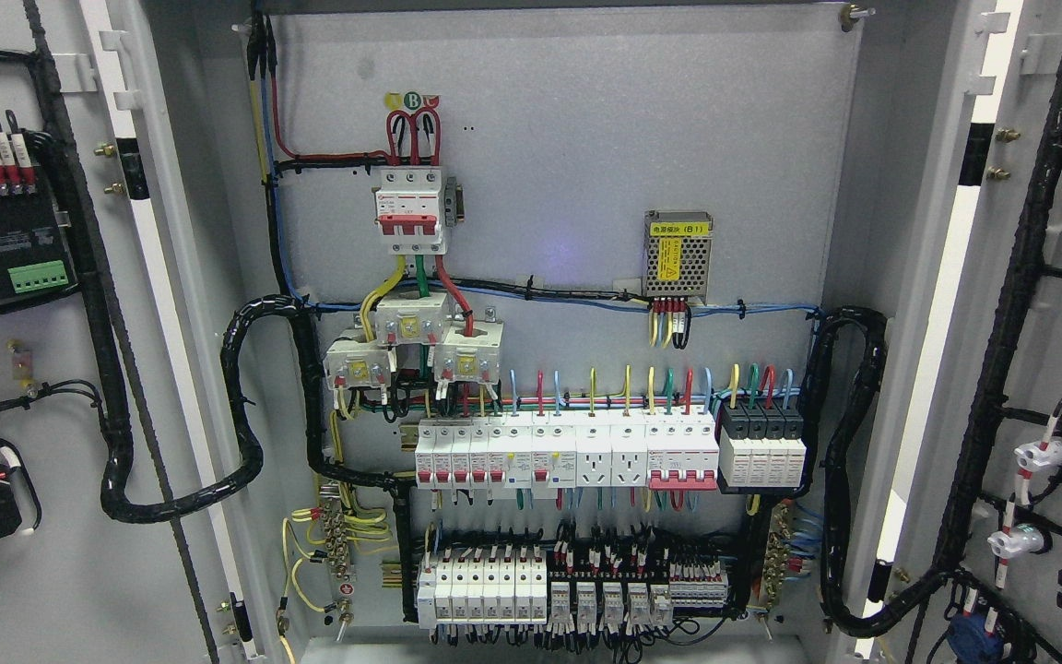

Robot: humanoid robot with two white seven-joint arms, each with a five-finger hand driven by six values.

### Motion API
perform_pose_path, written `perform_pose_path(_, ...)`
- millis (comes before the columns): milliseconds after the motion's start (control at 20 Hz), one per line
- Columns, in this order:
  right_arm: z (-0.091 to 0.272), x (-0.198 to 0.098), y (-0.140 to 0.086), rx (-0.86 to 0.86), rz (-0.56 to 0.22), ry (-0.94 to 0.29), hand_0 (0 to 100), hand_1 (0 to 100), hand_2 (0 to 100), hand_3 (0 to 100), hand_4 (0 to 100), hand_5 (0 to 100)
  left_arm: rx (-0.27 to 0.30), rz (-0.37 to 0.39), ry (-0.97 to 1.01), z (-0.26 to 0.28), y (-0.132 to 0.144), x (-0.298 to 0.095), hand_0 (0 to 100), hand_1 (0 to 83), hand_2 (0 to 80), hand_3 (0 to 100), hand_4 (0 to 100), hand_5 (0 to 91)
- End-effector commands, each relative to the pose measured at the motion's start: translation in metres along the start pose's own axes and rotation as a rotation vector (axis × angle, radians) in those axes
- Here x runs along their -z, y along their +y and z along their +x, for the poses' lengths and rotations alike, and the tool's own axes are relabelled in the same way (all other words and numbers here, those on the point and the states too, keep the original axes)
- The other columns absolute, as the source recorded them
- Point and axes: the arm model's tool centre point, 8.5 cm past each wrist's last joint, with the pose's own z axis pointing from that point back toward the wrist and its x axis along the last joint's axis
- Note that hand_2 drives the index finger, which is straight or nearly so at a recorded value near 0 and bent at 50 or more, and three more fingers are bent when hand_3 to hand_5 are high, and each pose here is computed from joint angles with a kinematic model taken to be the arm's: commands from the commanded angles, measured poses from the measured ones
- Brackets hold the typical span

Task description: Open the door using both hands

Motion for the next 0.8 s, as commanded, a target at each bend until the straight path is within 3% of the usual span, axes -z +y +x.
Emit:
perform_pose_path(0, -0.097, -0.033, 0.033, 0.135, -0.201, 0.335, 0, 0, 0, 0, 0, 0, -0.065, 0.021, 0.325, -0.095, -0.024, -0.019, 0, 0.0, 0.0, 0, 3, 0.0)
perform_pose_path(200, -0.108, -0.01, 0.05, 0.184, -0.256, 0.417, 0, 0, 0, 0, 0, 0, -0.077, 0.017, 0.39, -0.107, -0.034, -0.013, 0, 0.0, 0.0, 0, 3, 0.0)
perform_pose_path(351, -0.12, -0.011, 0.059, 0.211, -0.265, 0.54, 0, 0, 0, 0, 0, 0, -0.1, 0.02, 0.445, -0.116, -0.041, -0.013, 0, 0.0, 0.0, 0, 3, 0.0)
perform_pose_path(651, -0.121, 0.013, 0.06, 0.11, -0.348, 0.645, 0, 0, 0, 0, 0, 0, -0.112, 0.0, 0.592, -0.138, -0.057, -0.023, 0, 0.0, 0.0, 0, 3, 0.0)
perform_pose_path(751, -0.124, 0.016, 0.063, 0.071, -0.344, 0.71, 0, 0, 0, 0, 0, 0, -0.131, -0.005, 0.635, -0.144, -0.066, -0.028, 0, 0.0, 0.0, 0, 3, 0.0)
